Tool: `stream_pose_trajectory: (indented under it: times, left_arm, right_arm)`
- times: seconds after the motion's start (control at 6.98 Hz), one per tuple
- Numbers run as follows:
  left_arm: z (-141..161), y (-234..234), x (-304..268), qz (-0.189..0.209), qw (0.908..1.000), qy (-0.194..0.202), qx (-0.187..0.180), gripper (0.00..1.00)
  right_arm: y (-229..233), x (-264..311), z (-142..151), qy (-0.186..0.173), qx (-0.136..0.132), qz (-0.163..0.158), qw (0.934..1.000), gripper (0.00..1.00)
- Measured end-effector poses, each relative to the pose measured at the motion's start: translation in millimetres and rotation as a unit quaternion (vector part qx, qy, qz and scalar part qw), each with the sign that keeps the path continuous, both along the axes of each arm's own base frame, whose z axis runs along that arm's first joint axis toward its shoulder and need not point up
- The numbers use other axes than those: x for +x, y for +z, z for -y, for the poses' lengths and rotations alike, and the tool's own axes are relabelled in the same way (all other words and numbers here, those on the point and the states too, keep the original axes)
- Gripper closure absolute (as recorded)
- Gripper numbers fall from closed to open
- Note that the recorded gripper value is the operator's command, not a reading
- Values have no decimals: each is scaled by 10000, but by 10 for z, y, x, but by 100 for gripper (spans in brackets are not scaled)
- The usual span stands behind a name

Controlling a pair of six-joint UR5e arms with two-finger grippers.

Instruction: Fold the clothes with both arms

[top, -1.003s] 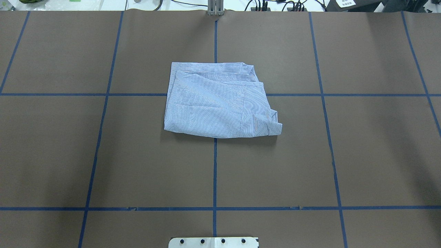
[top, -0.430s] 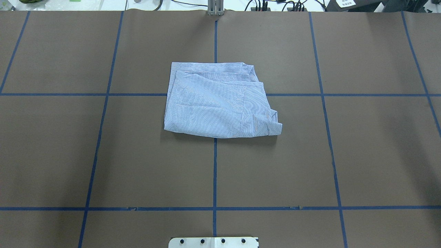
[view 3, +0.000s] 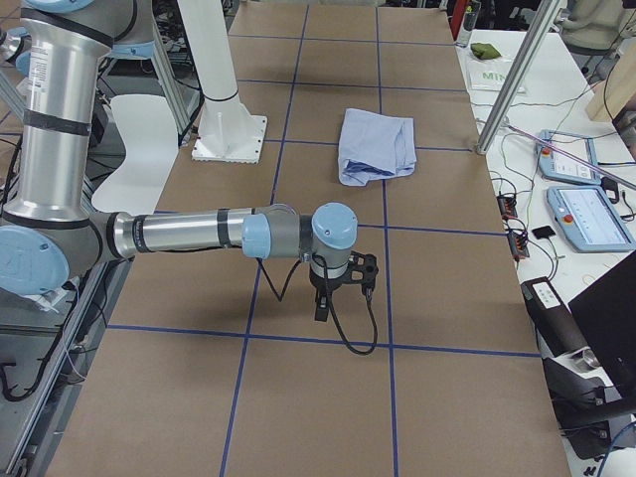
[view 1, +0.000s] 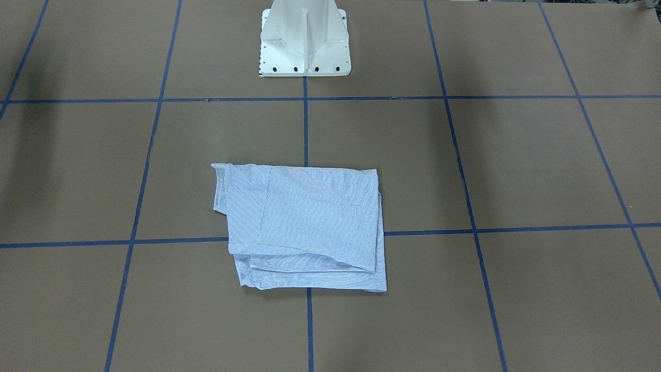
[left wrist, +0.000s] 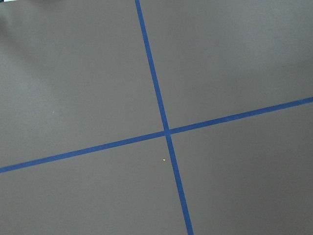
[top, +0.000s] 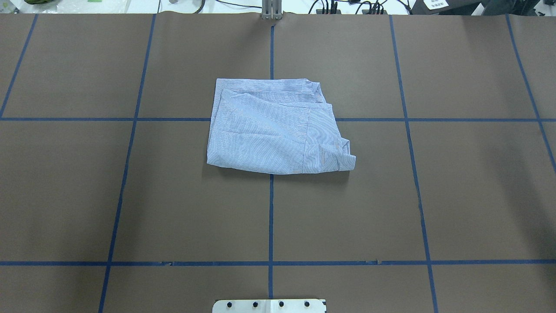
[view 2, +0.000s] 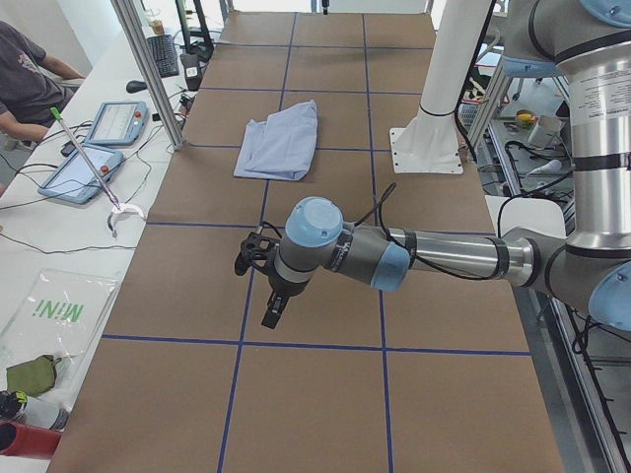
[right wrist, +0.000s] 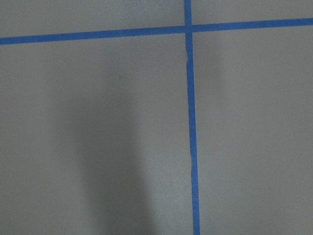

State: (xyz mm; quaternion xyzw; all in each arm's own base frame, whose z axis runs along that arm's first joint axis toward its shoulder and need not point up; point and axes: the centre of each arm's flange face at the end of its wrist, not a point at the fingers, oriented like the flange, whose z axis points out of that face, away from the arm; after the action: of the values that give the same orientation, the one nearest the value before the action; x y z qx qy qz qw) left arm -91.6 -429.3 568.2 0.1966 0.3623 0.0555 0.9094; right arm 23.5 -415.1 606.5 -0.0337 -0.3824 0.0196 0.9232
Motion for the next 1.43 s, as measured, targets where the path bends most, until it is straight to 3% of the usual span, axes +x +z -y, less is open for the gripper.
stream_pose_trajectory:
  times: [1.43]
  left_arm:
    - [-1, -91, 3, 46, 9999, 21, 114, 1]
  right_arm:
    - [-138, -32, 273, 21, 147, 34, 9999, 0]
